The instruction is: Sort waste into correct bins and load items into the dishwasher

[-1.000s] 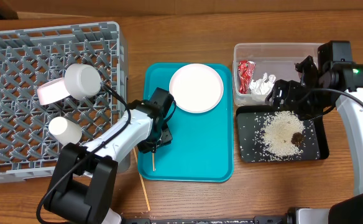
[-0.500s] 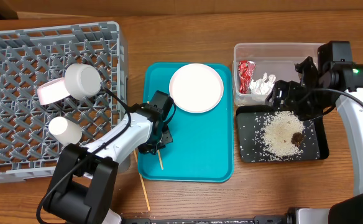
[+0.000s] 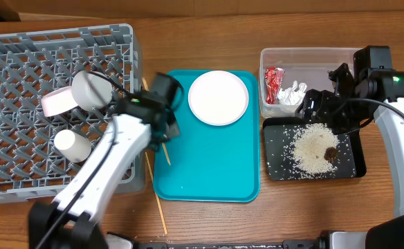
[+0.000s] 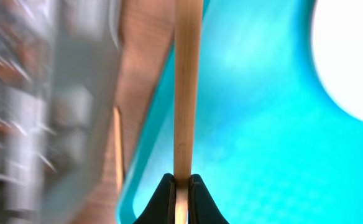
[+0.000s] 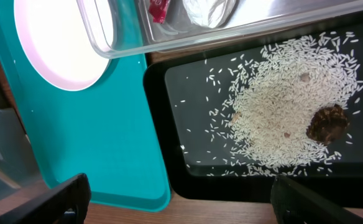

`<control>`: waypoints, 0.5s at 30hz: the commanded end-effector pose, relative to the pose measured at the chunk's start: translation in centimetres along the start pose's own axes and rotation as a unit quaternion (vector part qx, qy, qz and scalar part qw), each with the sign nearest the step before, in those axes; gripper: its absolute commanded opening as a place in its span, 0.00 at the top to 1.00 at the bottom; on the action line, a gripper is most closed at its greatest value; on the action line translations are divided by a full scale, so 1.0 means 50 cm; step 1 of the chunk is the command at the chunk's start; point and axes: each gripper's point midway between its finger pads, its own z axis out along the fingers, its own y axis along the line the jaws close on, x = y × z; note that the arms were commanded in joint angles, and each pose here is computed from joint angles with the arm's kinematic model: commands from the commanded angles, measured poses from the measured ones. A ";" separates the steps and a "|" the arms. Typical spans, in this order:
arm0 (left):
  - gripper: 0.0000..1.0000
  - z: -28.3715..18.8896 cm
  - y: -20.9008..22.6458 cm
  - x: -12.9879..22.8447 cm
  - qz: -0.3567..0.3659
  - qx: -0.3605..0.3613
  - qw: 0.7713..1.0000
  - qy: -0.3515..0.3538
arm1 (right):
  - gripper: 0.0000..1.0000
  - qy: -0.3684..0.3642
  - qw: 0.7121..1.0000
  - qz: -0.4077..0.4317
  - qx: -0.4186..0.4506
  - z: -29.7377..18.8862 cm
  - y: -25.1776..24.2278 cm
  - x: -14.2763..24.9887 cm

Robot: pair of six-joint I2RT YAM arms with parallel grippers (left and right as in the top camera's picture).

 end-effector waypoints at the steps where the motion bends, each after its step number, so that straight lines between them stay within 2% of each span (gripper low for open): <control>1: 0.96 -0.040 0.052 -0.059 0.068 -0.014 0.997 -0.040 | 0.06 -0.027 1.000 -0.013 -0.004 -0.028 0.012 -0.011; 6: 0.96 -0.017 0.146 -0.117 0.071 -0.035 0.996 -0.043 | 0.06 -0.027 1.000 -0.013 -0.004 -0.028 0.012 -0.011; 12: 0.96 0.015 0.167 -0.145 0.084 -0.025 0.995 -0.038 | 0.06 -0.024 1.000 -0.012 -0.003 -0.028 0.011 -0.008; 13: 0.84 0.017 0.167 -0.144 0.082 -0.024 0.996 -0.037 | 0.06 -0.024 1.000 -0.012 -0.003 -0.028 0.011 -0.007; 14: 0.63 0.016 0.165 -0.142 0.080 -0.021 0.996 -0.035 | 0.06 -0.023 1.000 -0.012 -0.003 -0.028 0.011 -0.007; 15: 0.49 0.014 0.156 -0.133 0.080 -0.006 0.996 -0.025 | 0.06 -0.023 1.000 -0.012 -0.003 -0.028 0.011 -0.007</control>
